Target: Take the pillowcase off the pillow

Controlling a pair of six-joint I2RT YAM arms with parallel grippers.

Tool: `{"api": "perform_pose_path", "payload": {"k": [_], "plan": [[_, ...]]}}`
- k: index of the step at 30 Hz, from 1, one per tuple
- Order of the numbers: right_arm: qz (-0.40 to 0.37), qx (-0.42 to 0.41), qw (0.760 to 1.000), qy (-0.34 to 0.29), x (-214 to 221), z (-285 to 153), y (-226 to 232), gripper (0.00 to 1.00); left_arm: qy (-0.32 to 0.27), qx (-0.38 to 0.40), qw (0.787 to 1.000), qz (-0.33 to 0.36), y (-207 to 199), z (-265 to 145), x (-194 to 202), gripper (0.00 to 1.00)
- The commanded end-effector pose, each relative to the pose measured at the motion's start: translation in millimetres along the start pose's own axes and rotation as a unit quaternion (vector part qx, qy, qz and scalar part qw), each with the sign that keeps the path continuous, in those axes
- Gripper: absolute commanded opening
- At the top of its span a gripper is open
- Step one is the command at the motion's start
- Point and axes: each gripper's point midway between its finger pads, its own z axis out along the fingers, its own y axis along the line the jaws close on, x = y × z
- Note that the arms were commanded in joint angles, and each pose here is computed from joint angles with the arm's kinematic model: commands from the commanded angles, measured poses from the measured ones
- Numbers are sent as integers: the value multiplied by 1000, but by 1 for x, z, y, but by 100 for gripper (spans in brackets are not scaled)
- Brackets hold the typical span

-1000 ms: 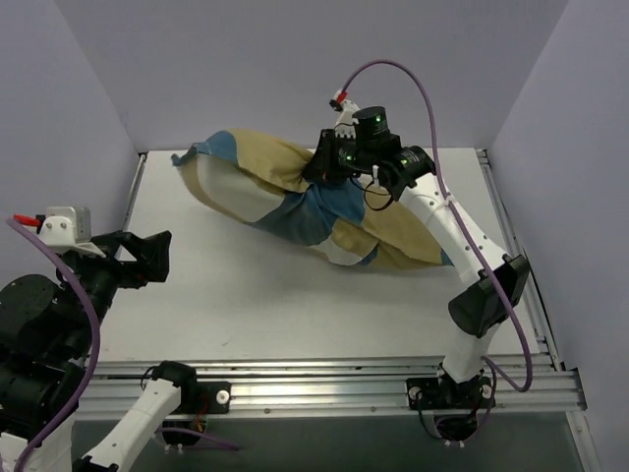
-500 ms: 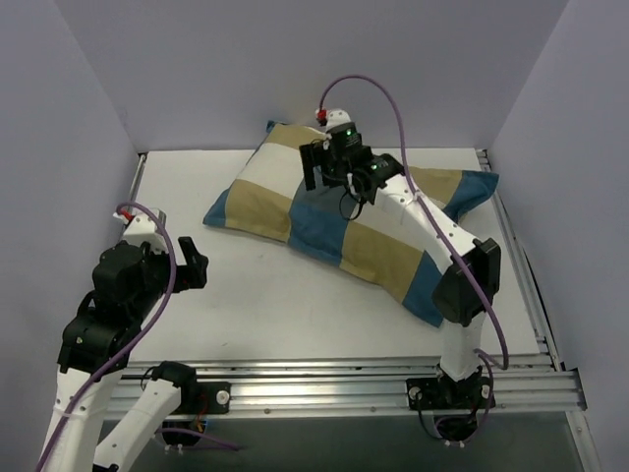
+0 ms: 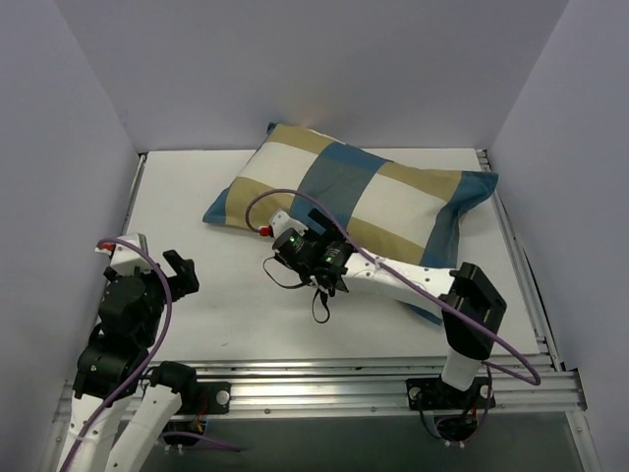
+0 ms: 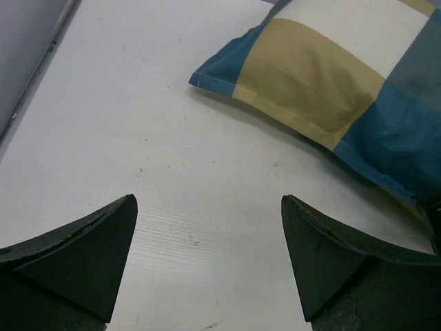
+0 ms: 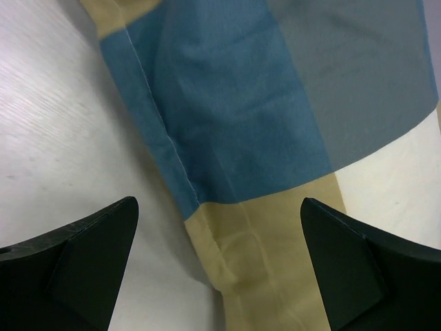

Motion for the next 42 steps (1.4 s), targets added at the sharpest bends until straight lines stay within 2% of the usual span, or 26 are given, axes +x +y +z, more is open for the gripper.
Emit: {"api": "perform_pose_path", "payload": {"k": [1,5,9,13,18,22,25,26,27,28,29,30,31,32,34,35,39,40,41,42], "plan": [[-53,96,993,38,24,10,-11,100,-76,-42,996,-31,16,-5,-30,94],[-99,124,986,49,33,20,0,100,-95,-93,990,-35,37,-14,-35,94],[-135,135,980,53,42,33,9,100,-93,-81,992,-40,33,-15,-34,94],[-169,196,963,77,53,49,-2,100,-91,-82,992,-41,34,-16,-33,94],[-176,281,936,114,67,69,-20,100,-92,-84,991,-41,35,-16,-33,94],[-145,316,930,116,67,80,-33,100,-94,-82,991,-42,34,-17,-34,94],[-162,347,914,134,70,77,-44,100,-96,-83,991,-43,35,-17,-35,94],[-137,357,916,120,65,78,-47,99,-98,-83,991,-43,35,-17,-36,94],[-161,359,910,131,65,78,-48,95,-98,-83,991,-44,35,-17,-35,94],[-139,370,910,122,64,78,-52,88,-99,-83,991,-45,35,-17,-36,94],[-140,373,909,122,65,80,-53,70,-98,-83,991,-44,36,-17,-36,94],[-163,374,903,133,65,79,-56,58,-98,-83,991,-44,35,-17,-35,94],[-133,386,905,118,61,76,-61,45,-99,-85,991,-45,36,-17,-36,94],[-134,390,903,119,63,75,-63,23,-98,-84,991,-45,36,-18,-36,94],[-132,399,901,109,57,69,-68,4,-99,-84,990,-45,36,-18,-36,94],[-135,400,901,100,55,65,-68,0,-100,-83,990,-45,36,-18,-36,94],[-128,397,906,74,27,43,-75,0,-102,-79,991,-46,35,-19,-37,94],[-169,381,905,89,21,41,-71,0,-101,-77,991,-45,34,-18,-37,94],[-134,372,916,61,12,39,-66,0,-100,-75,991,-44,33,-17,-36,94],[-89,362,928,20,-22,18,-72,0,-97,-68,992,-43,31,-16,-35,94]]}}
